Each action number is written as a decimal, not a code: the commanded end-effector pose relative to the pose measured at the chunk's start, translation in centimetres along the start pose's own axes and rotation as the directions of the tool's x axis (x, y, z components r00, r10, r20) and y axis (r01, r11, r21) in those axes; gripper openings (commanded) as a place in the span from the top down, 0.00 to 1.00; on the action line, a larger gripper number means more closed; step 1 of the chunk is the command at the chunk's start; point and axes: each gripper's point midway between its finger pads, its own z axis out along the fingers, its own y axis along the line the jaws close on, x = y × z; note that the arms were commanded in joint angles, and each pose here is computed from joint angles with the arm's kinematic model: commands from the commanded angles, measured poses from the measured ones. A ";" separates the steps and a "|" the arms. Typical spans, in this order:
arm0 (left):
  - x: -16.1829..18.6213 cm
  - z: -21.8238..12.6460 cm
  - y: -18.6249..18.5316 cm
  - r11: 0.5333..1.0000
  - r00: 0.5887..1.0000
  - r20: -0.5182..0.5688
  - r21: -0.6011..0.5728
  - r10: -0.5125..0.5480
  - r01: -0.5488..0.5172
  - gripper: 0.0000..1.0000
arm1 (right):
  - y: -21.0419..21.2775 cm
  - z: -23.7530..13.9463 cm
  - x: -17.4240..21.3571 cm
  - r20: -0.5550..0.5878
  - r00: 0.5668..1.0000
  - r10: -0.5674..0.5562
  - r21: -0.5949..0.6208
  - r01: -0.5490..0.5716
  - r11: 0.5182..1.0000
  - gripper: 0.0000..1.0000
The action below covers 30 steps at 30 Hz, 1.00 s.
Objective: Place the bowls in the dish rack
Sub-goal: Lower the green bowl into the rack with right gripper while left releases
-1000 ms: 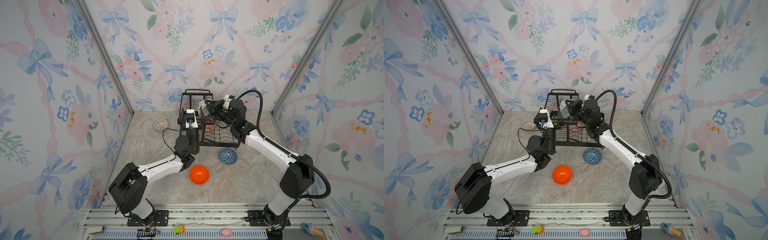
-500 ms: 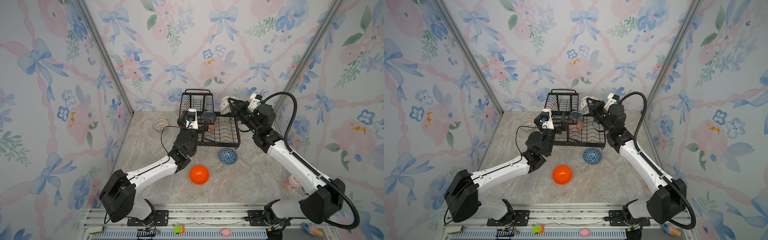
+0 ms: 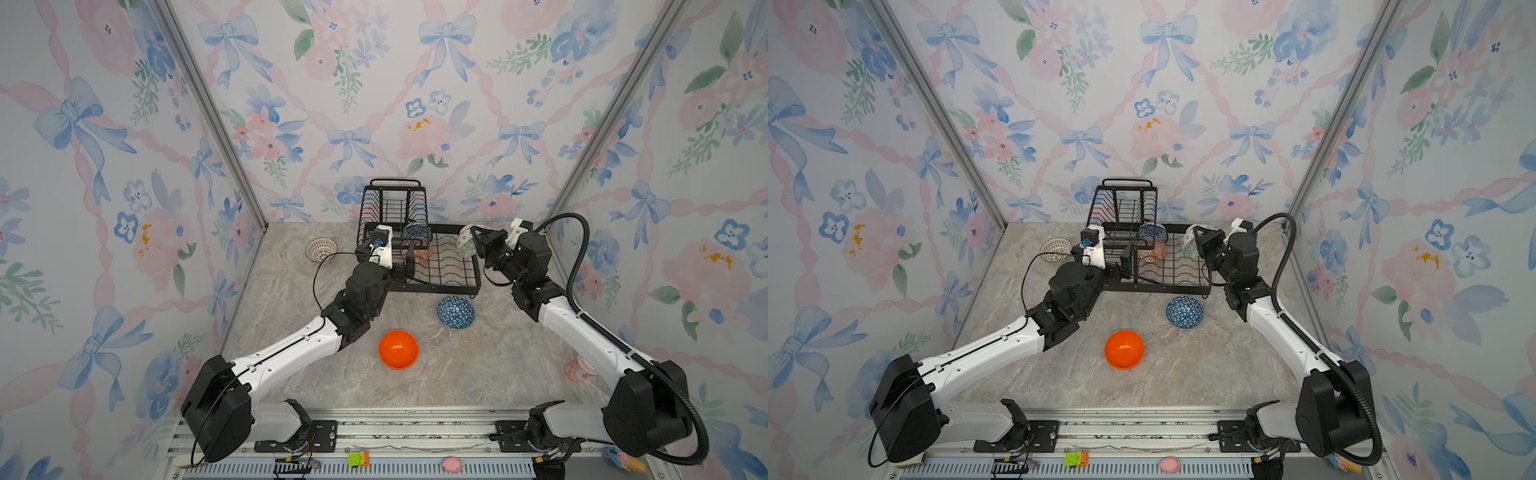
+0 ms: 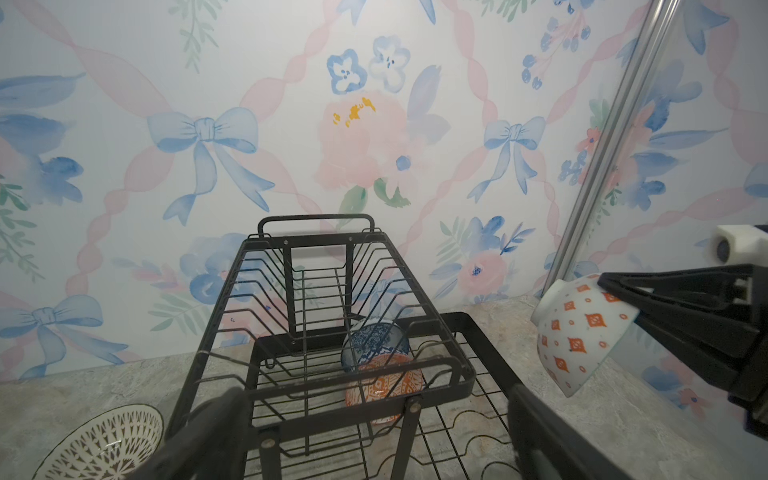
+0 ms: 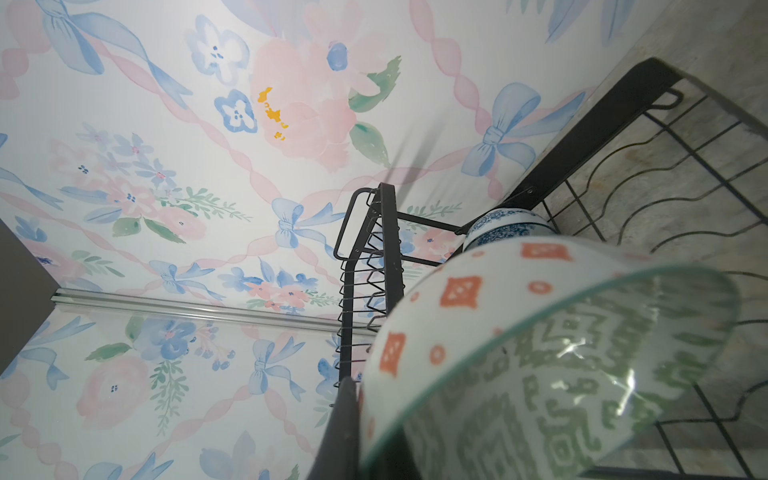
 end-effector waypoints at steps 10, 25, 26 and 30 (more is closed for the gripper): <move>6.8 -0.7 1.5 0.996 0.982 -0.170 0.027 -0.078 0.084 0.02 | 0.4 1.4 1.0 0.008 1.000 -0.012 -0.147 0.013 0.989 1.00; 10.9 -0.4 2.2 0.996 0.964 -0.255 0.011 -0.079 0.085 0.02 | -3.6 5.7 5.4 -0.078 0.996 0.037 -0.118 -0.046 0.992 1.00; 11.0 -0.4 2.2 0.996 0.963 -0.258 0.013 -0.077 0.083 0.02 | -3.9 5.9 5.5 -0.079 0.996 0.040 -0.117 -0.049 0.992 1.00; 11.5 -0.3 2.4 0.998 0.961 -0.269 0.014 -0.058 0.064 0.02 | -5.1 7.1 6.3 -0.091 0.994 0.060 -0.105 -0.069 0.992 1.00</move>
